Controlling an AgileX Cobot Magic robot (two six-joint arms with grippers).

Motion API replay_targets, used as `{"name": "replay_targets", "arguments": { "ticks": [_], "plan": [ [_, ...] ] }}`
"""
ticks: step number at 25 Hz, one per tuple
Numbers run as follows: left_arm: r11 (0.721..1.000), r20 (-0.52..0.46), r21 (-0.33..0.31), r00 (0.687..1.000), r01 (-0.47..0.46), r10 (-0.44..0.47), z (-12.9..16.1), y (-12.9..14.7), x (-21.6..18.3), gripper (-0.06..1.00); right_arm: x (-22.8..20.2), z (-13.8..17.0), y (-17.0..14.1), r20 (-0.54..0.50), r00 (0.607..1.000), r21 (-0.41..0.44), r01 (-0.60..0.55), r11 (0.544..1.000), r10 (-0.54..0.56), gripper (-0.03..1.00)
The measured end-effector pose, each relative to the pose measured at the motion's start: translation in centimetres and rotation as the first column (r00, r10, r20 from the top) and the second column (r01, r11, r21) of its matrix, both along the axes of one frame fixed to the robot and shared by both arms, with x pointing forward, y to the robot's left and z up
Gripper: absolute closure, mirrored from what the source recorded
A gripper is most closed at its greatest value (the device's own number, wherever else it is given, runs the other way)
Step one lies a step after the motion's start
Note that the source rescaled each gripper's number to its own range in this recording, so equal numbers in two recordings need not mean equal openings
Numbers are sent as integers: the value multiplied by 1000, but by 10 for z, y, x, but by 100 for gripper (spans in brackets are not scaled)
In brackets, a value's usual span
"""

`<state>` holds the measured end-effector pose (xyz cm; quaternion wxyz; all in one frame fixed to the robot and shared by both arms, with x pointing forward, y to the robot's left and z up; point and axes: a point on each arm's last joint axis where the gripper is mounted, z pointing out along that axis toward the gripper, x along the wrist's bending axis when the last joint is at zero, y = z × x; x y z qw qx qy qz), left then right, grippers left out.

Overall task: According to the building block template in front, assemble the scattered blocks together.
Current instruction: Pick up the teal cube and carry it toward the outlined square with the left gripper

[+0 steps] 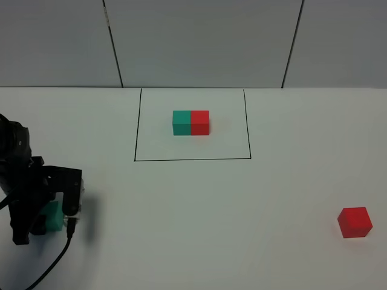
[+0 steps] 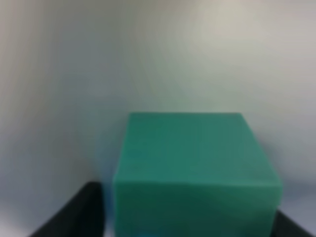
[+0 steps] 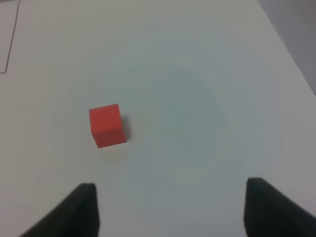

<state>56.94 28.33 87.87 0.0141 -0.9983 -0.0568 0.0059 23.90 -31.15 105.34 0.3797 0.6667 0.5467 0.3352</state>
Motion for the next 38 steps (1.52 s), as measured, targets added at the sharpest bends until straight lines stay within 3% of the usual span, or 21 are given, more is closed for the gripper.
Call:
{"name": "replay_targets", "arguments": {
  "ticks": [6, 17, 23, 29, 38],
  "plan": [
    [998, 4, -28, 999, 55, -55, 0, 0, 0, 94, 0, 0, 0, 0, 1000, 0, 0, 1000, 0, 39],
    [998, 4, -28, 998, 56, -56, 0, 0, 0, 94, 0, 0, 0, 0, 1000, 0, 0, 1000, 0, 39],
    [999, -24, -24, 999, -26, 26, 5, -8, 9, 94, 0, 0, 0, 0, 1000, 0, 0, 1000, 0, 39],
    [995, -58, 0, 994, -97, 96, 20, -37, 22, 94, 0, 0, 0, 0, 1000, 0, 0, 1000, 0, 39],
    [999, 46, 40, 999, -14, 13, 52, -109, 31, 94, 0, 0, 0, 0, 1000, 0, 0, 1000, 0, 39]
  ]
}}
